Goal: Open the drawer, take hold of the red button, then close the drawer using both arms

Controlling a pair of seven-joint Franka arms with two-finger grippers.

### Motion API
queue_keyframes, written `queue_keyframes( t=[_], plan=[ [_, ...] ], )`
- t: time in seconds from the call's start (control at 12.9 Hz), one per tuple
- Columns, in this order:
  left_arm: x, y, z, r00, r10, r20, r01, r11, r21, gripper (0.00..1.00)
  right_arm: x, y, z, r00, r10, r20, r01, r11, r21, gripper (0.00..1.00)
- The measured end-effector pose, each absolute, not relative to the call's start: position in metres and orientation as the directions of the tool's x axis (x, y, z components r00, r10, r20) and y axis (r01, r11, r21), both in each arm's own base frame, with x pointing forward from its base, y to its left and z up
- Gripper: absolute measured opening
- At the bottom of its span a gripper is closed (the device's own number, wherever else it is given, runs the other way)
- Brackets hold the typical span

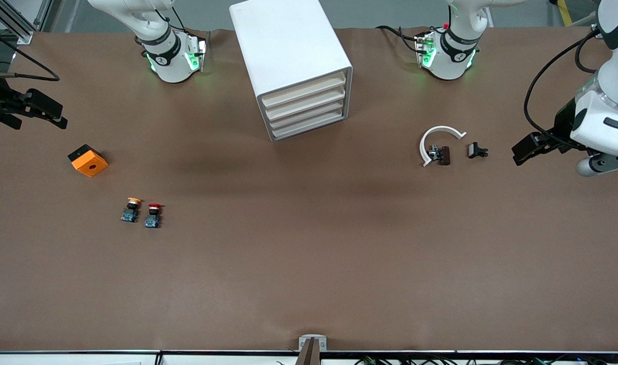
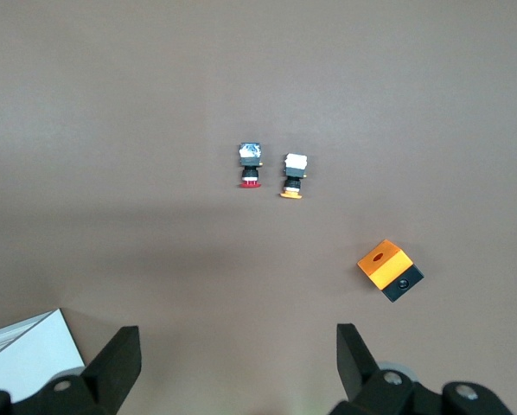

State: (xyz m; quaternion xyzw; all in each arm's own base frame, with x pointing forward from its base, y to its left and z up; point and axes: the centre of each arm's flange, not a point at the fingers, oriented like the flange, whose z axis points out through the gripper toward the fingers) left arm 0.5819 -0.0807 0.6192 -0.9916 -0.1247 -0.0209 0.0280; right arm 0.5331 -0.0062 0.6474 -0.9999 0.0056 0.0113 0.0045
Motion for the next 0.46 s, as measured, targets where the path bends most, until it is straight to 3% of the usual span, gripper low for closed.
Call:
queue_keyframes(
  t=[0.46],
  plan=[
    [0.568, -0.073, 0.625, 0.993, 0.114, -0.008, 0.113, -0.991, -0.075, 1.00, 0.533, -0.016, 0.648, 0.999, -0.029, -0.021, -0.029, -1.000, -0.009, 1.00]
  ],
)
